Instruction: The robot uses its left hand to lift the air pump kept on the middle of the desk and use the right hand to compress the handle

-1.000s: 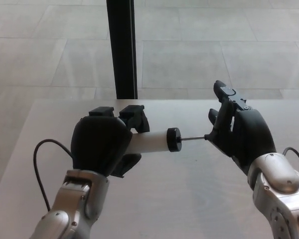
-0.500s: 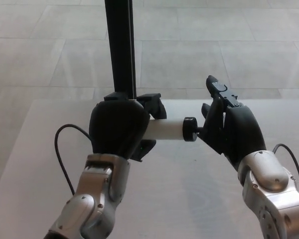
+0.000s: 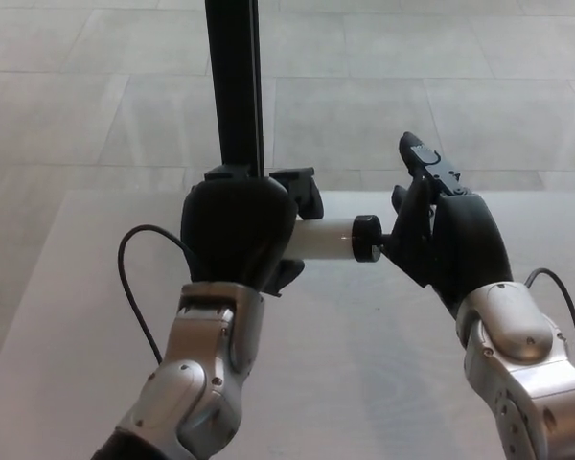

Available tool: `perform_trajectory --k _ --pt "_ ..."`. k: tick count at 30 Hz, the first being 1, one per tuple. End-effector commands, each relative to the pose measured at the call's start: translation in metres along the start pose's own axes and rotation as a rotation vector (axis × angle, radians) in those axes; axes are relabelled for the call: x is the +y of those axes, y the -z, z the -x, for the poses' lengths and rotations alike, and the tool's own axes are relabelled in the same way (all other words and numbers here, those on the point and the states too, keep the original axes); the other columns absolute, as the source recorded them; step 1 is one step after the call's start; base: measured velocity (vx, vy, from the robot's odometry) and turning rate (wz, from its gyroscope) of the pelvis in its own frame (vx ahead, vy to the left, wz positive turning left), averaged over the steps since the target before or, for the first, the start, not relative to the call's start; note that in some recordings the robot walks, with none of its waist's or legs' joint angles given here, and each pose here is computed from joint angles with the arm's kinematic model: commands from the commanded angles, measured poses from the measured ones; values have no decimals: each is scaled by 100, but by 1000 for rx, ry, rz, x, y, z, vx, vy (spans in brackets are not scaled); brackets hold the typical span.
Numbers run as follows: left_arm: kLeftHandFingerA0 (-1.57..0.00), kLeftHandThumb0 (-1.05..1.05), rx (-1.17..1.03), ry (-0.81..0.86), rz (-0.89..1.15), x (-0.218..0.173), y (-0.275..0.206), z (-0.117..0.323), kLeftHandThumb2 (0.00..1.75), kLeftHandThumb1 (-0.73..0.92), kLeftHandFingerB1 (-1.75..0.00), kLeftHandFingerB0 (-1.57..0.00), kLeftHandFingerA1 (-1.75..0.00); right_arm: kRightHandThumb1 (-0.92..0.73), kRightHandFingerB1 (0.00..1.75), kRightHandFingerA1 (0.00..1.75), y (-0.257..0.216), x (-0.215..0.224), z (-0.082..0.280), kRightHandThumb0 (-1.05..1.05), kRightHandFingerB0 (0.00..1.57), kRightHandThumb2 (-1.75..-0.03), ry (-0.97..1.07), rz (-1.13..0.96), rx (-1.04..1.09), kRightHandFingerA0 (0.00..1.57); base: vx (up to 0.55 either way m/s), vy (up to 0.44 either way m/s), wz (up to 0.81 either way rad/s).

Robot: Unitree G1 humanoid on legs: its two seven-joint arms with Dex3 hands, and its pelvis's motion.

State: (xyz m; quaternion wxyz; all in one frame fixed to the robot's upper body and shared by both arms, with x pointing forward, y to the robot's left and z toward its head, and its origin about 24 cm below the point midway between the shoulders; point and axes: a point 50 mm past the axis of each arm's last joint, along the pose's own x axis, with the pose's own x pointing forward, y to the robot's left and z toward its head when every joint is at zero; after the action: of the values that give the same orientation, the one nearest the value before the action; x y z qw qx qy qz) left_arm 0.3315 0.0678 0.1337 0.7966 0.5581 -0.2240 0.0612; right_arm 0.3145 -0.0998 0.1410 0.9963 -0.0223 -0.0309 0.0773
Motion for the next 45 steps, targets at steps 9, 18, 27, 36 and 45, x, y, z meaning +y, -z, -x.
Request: perform_trajectory --k 9,18,27,36,45 --pt "-94 -16 94 203 -30 -33 29 39 98 55 -144 -79 -175 -92 26 32 -20 -91 19 -88 9 -87 280 7 -73 1 0 0 0" --pt "-79 -19 49 570 -85 -61 42 62 84 64 -150 -69 -171 -92 37 47 -31 -133 29 -84 20 -80 457 -44 -115 13 0 0 0" --pt "-63 -40 102 805 -173 -66 35 52 69 79 -50 -29 -113 -92 40 54 -26 -130 30 -78 25 -80 463 -24 -103 16 0 0 0" --pt "-3 -95 223 1006 -134 -59 41 43 96 58 -4 -13 -18 -91 42 60 -22 -131 29 -78 30 -78 454 -16 -88 17 0 0 0" --pt "-4 -92 213 1033 -136 -54 48 43 100 57 -7 -10 -15 -91 42 59 -21 -128 28 -77 30 -78 455 -21 -80 18 0 0 0"
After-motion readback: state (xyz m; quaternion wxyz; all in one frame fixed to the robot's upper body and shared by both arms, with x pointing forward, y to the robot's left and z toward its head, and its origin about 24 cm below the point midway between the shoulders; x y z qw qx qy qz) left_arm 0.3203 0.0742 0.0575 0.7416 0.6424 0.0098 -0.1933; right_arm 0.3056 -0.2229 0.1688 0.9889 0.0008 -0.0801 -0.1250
